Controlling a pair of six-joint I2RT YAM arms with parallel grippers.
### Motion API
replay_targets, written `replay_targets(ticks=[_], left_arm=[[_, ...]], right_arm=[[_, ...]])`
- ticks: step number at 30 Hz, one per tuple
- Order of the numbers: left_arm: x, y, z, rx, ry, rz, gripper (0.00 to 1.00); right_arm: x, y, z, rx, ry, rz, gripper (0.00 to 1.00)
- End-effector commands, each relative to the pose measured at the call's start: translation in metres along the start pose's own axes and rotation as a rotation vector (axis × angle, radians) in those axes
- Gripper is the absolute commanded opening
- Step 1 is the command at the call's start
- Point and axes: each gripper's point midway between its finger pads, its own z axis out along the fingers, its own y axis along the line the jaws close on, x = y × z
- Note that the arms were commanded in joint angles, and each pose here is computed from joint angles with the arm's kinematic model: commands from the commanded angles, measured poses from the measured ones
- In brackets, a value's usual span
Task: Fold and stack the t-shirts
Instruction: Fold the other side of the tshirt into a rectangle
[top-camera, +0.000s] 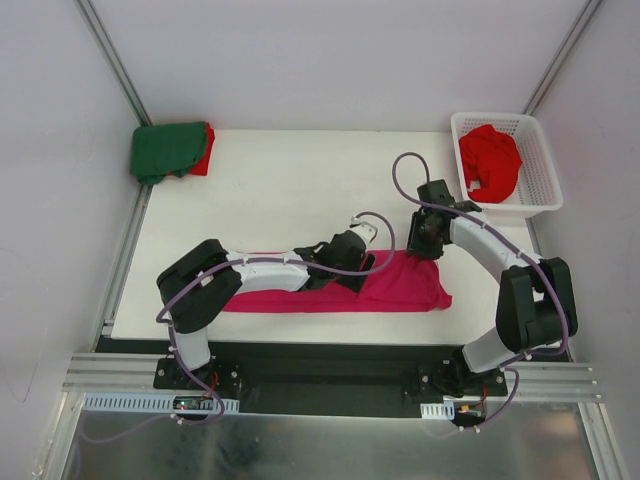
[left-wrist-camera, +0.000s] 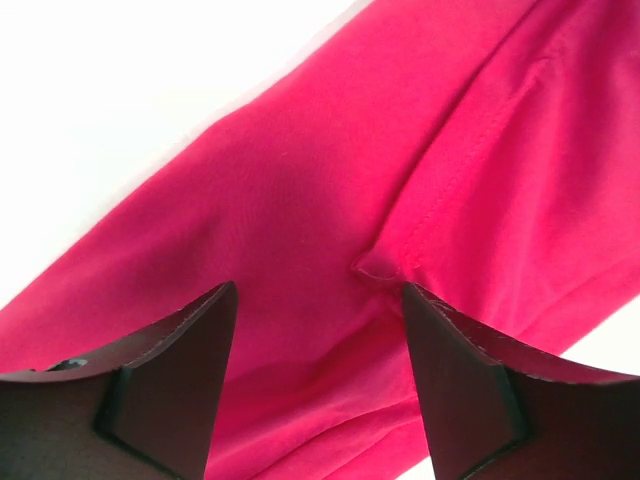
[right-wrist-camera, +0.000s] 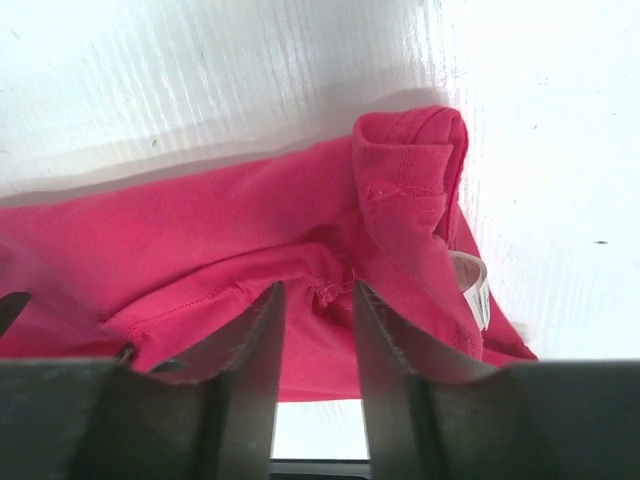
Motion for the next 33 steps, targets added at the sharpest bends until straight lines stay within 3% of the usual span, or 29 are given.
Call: replay_targets(ticks=[1, 14, 19, 21, 23, 24, 26, 29, 33], left_arm=[[-0.015, 0.015, -0.007, -0.071, -0.04, 0.003, 0.68], [-0.048, 0.033, -0.058, -0.131, -0.157, 0.003, 0.7], [-0.051, 0.042, -0.078, -0.156, -0.186, 0.007, 0.71], [-0.045, 0.051, -0.082, -0.182, -0.185, 0.004, 0.7], [-0.042, 0.059, -0.088, -0.194, -0.19, -0.017, 0.6], [-0.033, 0.069, -0.087, -0.209, -0.174, -0.034, 0.55], [-0.031, 0.077, -0.093, -0.209, -0.184, -0.081, 0.32], [-0.023, 0.096, -0.101, -0.224, -0.186, -0.145, 0.19], [-0.018, 0.11, -0.113, -0.247, -0.207, -0.161, 0.21]], right_arm=[[-0.026, 0.002, -0.018, 0.0, -0.099, -0.009, 0.41], [-0.023, 0.007, -0.058, -0.058, -0.192, -0.035, 0.48], [-0.005, 0.012, -0.062, -0.075, -0.17, -0.071, 0.47], [0.005, 0.016, -0.06, -0.072, -0.158, -0.099, 0.4], [0.014, 0.02, -0.056, -0.063, -0.146, -0.113, 0.3], [0.017, 0.022, -0.055, -0.068, -0.144, -0.117, 0.17], [0.024, 0.028, -0.051, -0.074, -0.132, -0.123, 0.03], [0.033, 0.037, -0.045, -0.077, -0.117, -0.143, 0.01], [0.042, 0.048, -0.037, -0.068, -0.102, -0.165, 0.01]])
